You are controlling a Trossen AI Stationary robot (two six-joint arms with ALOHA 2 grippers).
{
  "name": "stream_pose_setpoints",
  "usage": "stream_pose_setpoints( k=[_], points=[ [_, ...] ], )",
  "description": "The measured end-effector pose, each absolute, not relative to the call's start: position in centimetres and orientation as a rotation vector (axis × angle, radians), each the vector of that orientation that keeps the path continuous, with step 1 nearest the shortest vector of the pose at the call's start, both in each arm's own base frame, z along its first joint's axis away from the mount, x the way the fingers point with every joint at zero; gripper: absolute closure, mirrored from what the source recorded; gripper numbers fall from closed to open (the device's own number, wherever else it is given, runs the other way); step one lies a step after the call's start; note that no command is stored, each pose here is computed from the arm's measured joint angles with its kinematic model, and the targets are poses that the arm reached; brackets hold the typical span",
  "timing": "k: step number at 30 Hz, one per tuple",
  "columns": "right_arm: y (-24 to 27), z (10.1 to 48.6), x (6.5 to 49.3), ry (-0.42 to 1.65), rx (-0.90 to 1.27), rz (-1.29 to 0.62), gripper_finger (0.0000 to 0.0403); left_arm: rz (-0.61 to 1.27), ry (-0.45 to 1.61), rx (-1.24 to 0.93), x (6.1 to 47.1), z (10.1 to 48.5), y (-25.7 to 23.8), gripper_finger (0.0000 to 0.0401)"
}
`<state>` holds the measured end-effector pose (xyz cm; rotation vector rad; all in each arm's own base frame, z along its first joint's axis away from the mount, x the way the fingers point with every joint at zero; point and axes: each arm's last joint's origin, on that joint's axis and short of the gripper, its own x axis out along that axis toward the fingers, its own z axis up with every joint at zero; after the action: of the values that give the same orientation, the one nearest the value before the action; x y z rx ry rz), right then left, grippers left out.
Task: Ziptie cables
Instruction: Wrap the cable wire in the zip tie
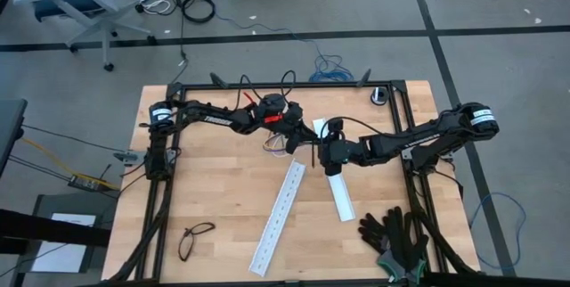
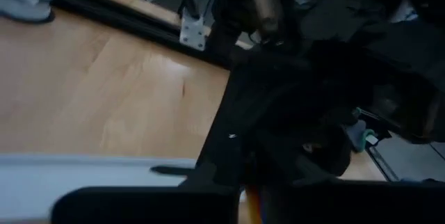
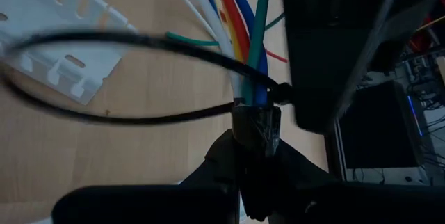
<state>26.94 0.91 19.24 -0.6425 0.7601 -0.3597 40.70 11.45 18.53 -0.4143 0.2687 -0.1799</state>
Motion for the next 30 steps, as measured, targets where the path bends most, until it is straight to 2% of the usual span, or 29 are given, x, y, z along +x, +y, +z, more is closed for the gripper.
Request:
stream_pose_setpoints(
  k=[4, 16, 26, 30],
  points=[
    [0.9, 19.2, 26.9, 0.761, -0.643, -0.359, 0.0385, -0.196, 0.260, -0.367, 40.7, 18.6, 11.4, 0.0400],
    [0.9, 19.2, 26.9, 0.769, -0.644, -0.373, 0.0385, -0.230, 0.282, -0.389, 40.2, 19.0, 11.7, 0.0401],
    [0.9, 19.1, 26.8, 0.772, -0.597, -0.391, 0.0385, -0.074, 0.230, -0.312, 34.7, 21.9, 12.0, 0.0401],
    [0.9, 19.1, 26.8, 0.768, -0.595, -0.391, 0.0385, 0.009, 0.279, -0.323, 32.5, 20.6, 11.4, 0.0401]
  ],
)
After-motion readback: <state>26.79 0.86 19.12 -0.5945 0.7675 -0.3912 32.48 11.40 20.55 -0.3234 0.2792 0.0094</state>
